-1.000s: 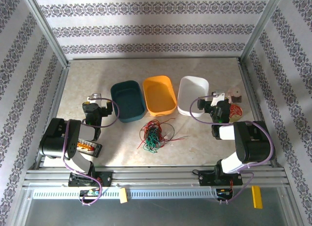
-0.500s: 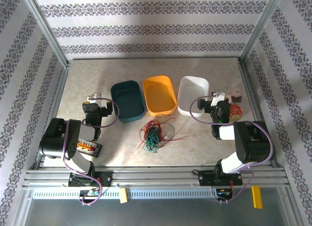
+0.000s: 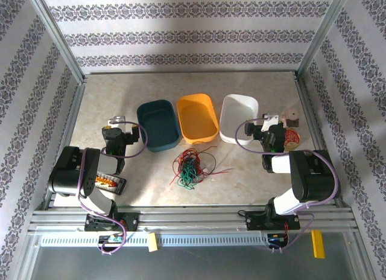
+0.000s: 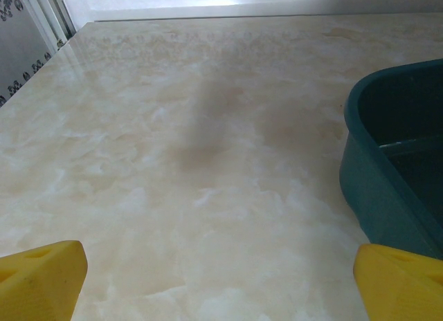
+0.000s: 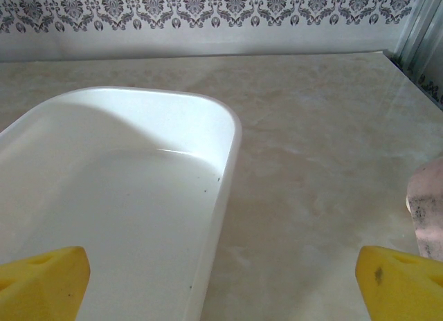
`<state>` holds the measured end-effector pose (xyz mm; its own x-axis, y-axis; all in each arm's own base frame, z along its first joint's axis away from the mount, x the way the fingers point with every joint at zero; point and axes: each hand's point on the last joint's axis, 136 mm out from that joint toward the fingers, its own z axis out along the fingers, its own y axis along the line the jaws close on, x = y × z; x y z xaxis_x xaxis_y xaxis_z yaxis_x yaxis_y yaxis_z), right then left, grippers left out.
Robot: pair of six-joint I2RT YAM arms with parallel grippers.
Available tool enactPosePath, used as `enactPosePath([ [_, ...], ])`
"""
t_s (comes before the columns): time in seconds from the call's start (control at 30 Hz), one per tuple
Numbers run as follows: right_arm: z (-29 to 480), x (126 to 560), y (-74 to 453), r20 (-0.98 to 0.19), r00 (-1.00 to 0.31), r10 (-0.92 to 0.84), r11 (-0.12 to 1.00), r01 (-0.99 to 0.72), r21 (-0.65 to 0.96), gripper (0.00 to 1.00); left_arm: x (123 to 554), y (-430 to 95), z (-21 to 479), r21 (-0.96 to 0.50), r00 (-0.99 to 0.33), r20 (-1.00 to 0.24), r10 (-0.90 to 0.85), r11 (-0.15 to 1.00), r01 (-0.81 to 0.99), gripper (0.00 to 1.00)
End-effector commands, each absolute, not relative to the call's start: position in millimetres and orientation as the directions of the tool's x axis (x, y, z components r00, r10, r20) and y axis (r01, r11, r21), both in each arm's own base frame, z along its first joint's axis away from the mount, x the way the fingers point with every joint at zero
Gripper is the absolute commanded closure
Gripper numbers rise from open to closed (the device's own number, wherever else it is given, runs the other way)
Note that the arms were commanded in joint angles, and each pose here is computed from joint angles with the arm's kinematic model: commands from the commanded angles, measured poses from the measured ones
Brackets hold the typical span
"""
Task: Untangle the cables
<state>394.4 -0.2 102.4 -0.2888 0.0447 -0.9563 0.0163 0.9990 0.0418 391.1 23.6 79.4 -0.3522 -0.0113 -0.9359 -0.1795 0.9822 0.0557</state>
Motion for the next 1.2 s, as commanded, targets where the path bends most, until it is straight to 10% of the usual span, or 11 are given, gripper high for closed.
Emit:
enactPosePath([
  [0.0,109.1,399.4,1.9,-0.962,-0.270,0.051,0.998,-0.010,0.055,0.01,396.5,25.3,90.3,0.056,-0.313,-0.950,-0.004,0.982,-0.183,0.01],
  [0.2,119.1,395.8,-15.8,-0.963,-0.254,0.090,0.994,0.077,0.073,0.01,405.4,21.8,122.0,0.045,-0.457,-0.889,-0.035,0.986,-0.161,0.01],
  [0.4,166.5,369.9,-39.9,-0.958,-0.256,0.129,0.954,0.296,0.050,0.02,369.2,69.1,187.7,-0.052,-0.203,-0.965,-0.164,0.883,-0.467,0.01],
  [0.53,201.8,353.7,-12.7,-0.956,-0.292,0.031,0.950,0.305,-0.063,0.02,354.0,57.7,186.4,-0.081,-0.330,-0.907,-0.262,0.877,-0.474,0.01],
  [0.9,204.4,286.9,224.0,-0.842,-0.430,-0.325,0.915,-0.368,-0.166,0.02,311.9,-149.1,173.3,-0.144,-0.511,-0.855,-0.085,0.986,0.078,0.01],
  [1.17,138.2,260.8,222.2,-0.666,-0.698,-0.261,0.909,-0.410,0.073,0.09,264.9,-246.8,132.4,-0.058,-0.592,-0.757,0.277,0.874,0.483,0.01],
])
